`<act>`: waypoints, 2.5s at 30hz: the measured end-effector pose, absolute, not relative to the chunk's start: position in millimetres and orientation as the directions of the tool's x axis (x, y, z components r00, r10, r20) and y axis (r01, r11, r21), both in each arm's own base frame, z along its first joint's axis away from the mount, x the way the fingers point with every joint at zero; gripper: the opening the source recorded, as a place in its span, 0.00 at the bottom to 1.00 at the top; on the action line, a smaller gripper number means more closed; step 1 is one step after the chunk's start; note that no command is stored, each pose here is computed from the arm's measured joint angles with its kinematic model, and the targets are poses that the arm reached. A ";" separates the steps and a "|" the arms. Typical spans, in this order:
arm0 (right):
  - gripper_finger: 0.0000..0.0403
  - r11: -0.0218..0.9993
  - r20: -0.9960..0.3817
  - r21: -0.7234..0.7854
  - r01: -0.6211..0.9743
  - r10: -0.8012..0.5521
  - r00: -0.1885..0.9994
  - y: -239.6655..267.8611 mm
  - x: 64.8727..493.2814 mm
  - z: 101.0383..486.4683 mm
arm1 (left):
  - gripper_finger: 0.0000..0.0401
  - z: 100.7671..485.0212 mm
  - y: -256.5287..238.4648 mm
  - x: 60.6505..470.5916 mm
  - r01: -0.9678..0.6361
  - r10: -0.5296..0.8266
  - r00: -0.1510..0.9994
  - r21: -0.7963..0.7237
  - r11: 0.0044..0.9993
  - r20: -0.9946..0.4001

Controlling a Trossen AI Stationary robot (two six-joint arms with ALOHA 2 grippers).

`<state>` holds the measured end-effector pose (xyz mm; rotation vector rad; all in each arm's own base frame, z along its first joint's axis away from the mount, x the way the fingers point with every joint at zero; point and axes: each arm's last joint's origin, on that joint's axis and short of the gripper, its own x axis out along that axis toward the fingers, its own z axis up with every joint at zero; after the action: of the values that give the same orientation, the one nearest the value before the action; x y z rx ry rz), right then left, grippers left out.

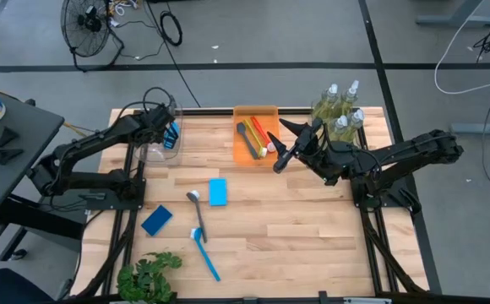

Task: Pick & Place Kitchen Sink Supplies
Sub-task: Put the blue sponge into the left transparent bin

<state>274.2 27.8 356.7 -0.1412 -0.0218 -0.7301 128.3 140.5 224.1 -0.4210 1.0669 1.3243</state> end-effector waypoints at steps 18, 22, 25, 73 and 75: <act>0.60 0.741 0.070 -0.122 0.660 -0.657 0.751 28.0 274.3 356.7 | 0.72 221.8 136.7 126.7 -0.932 0.510 -0.094 0.256 0.257 -0.855; 0.60 0.741 0.070 -0.122 0.660 -0.657 0.751 28.0 274.4 356.6 | 0.71 221.4 136.1 127.5 -0.935 0.490 -0.068 0.228 0.273 -0.869; 0.60 0.741 0.070 -0.121 0.660 -0.657 0.751 28.0 274.3 356.7 | 0.70 221.1 135.7 128.2 -0.937 0.473 -0.045 0.202 0.287 -0.880; 0.60 0.751 -0.005 -0.119 0.649 -0.654 0.756 28.2 275.0 346.2 | 0.69 280.0 64.8 227.8 -0.633 0.330 0.566 -0.142 0.761 -0.755; 0.60 0.752 -0.010 -0.125 0.648 -0.654 0.757 28.1 275.0 345.6 | 0.69 275.5 58.5 233.3 -0.609 0.303 0.563 -0.138 0.781 -0.769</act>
<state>275.0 28.1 345.6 -0.1159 0.0542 -0.7110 233.3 58.5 275.5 -0.4156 0.8082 0.5550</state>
